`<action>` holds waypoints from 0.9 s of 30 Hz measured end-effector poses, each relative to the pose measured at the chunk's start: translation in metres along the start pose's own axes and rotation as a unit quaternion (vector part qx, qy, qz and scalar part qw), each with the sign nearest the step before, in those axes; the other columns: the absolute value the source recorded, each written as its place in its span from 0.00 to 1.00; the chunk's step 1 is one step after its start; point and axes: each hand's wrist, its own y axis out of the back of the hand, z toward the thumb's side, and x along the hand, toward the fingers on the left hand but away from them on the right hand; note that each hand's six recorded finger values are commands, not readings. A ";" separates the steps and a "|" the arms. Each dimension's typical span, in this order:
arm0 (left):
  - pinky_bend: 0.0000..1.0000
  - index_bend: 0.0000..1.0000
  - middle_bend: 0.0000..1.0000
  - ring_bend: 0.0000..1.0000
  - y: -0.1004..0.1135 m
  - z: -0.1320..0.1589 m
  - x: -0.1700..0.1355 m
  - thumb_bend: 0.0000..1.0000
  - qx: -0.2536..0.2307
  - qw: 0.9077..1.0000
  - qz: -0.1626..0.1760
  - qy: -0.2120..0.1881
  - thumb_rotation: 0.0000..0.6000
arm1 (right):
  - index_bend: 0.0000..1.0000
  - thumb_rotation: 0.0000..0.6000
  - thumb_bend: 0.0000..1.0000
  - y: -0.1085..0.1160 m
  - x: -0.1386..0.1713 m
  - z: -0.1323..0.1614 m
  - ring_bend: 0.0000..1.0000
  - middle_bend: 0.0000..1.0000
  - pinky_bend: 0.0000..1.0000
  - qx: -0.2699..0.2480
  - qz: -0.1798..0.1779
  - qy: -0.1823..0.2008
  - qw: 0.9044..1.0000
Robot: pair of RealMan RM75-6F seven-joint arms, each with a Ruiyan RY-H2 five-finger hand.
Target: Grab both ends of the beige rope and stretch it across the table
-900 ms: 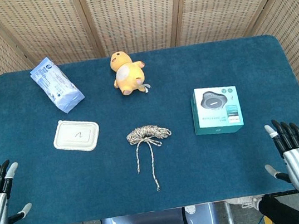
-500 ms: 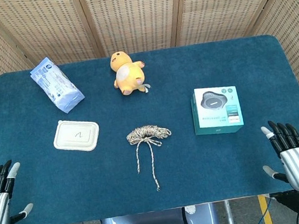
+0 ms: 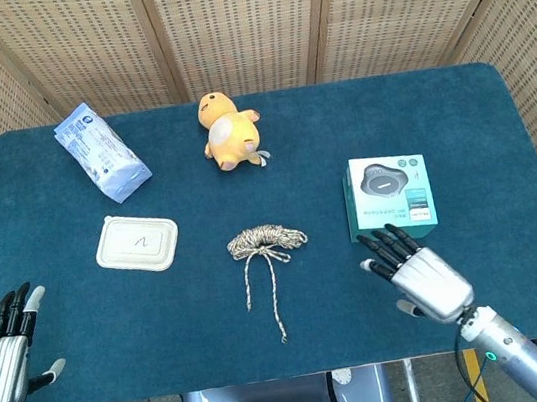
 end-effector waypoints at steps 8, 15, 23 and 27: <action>0.00 0.00 0.00 0.00 -0.006 0.000 0.006 0.00 0.004 1.000 -0.012 0.003 1.00 | 0.40 1.00 0.23 -0.016 -0.065 0.060 0.00 0.00 0.00 0.063 0.042 0.129 0.989; 0.00 0.00 0.00 0.00 -0.009 0.003 0.007 0.00 0.009 1.000 -0.017 0.001 1.00 | 0.41 1.00 0.26 -0.035 -0.090 0.094 0.00 0.00 0.00 0.077 0.053 0.166 0.982; 0.00 0.00 0.00 0.00 -0.011 0.004 0.007 0.00 0.010 1.000 -0.020 0.000 1.00 | 0.42 1.00 0.26 -0.055 -0.111 0.122 0.00 0.00 0.00 0.090 0.060 0.179 0.978; 0.00 0.00 0.00 0.00 -0.012 0.004 0.008 0.00 0.010 1.000 -0.022 0.000 1.00 | 0.43 1.00 0.26 -0.063 -0.117 0.129 0.00 0.00 0.00 0.093 0.070 0.178 0.977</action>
